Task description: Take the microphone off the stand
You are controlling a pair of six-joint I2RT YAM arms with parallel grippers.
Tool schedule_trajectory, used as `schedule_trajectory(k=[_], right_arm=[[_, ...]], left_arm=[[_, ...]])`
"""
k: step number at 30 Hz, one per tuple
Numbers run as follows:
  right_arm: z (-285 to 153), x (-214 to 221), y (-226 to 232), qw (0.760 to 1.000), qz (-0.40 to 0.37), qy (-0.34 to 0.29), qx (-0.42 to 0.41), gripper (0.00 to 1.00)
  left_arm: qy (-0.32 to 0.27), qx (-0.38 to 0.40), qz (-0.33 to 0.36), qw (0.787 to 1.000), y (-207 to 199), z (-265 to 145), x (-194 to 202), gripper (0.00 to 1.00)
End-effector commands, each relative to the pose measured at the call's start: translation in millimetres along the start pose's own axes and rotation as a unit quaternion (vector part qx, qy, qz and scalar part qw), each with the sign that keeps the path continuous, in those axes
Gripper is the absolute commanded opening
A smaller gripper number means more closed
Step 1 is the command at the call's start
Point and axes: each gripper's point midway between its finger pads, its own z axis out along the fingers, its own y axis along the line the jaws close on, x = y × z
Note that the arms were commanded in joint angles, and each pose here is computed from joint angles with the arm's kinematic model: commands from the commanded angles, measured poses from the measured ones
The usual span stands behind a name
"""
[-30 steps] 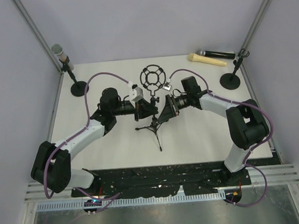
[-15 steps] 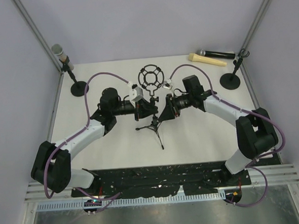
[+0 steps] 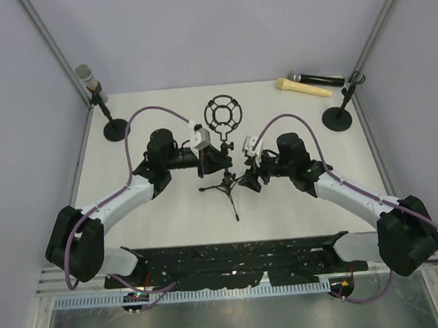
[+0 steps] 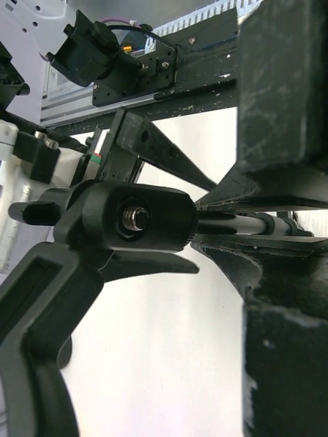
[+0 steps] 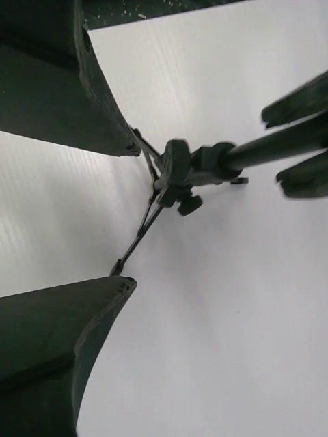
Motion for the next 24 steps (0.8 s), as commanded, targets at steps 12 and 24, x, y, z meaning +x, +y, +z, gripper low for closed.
schedule_trajectory(k=[12,24], right_arm=[[-60,-110,6,0.992,0.026,-0.117,-0.029,0.91],[-45,-116,-2,0.986,0.108,-0.118,-0.044,0.95]], left_arm=[[0.041,0.032,-0.005,0.999,-13,6,46,0.02],[0.056,0.037,0.044,0.997,-20,-5,32,1.00]])
